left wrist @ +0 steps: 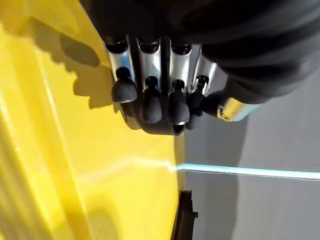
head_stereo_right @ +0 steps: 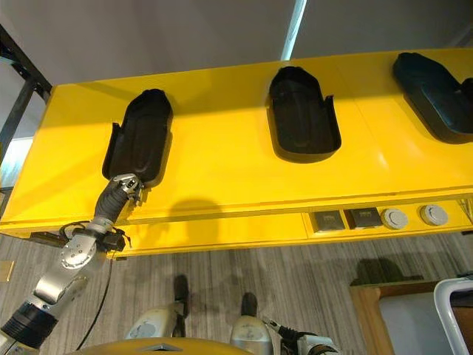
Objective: Move parts from the plastic box to the shelf.
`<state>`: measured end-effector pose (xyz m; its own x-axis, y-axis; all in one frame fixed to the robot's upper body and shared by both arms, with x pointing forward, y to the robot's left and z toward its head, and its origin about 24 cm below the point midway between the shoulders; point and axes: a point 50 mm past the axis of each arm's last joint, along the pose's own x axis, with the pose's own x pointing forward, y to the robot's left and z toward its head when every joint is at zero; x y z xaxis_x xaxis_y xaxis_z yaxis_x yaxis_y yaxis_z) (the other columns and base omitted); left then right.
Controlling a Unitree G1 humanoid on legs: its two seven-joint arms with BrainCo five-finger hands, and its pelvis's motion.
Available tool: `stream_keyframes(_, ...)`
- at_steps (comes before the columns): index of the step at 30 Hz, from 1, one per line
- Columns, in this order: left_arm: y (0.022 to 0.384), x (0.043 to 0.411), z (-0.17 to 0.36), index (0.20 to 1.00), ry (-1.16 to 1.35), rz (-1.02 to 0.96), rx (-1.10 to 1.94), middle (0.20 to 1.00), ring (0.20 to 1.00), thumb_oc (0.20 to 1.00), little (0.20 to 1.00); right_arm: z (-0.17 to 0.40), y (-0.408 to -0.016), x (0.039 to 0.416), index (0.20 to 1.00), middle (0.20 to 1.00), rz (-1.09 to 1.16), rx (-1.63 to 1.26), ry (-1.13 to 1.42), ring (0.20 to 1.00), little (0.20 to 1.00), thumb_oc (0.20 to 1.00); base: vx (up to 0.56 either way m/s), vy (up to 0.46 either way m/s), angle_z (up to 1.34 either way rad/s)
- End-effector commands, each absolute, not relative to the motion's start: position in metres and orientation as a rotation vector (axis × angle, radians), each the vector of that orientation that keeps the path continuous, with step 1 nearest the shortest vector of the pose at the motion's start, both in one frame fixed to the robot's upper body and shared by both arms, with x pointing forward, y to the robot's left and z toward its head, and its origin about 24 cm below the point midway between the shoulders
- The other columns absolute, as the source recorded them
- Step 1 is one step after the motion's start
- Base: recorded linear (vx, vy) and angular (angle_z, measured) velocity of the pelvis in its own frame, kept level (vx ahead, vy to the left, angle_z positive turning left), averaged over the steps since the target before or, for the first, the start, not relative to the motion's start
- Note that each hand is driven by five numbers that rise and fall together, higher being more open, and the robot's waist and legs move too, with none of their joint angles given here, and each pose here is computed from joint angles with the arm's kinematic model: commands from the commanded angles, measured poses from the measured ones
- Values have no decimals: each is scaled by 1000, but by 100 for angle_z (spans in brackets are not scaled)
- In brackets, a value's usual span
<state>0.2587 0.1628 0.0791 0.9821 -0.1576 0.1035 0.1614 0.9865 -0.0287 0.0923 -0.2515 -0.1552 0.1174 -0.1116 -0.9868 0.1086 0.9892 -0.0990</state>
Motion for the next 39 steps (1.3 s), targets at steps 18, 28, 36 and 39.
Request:
stream_keyframes(18,175,256,114,200,-342,-39,-19,200,200,200,200,-162,-247,65,1000,1000,-105,-72,1552,1000,1000,1000,-9,-3,-1)
stream_keyframes(28,202,236,61,1000,-262,331,241,1000,1000,1000,1000,-162,-225,90,1000,1000,-90,20,1511,1000,1000,1000,-30,-74,16)
stream_keyframes(36,244,188,-36,1000,132,529,359,1000,1000,1000,1000,-165,-226,77,1000,1000,-124,66,1567,1000,1000,1000,-26,3,3)
stream_keyframes(39,253,170,-65,1000,289,598,387,1000,1000,1000,1000,-166,-224,70,1000,1000,-130,78,1602,1000,1000,1000,-3,4,-1)
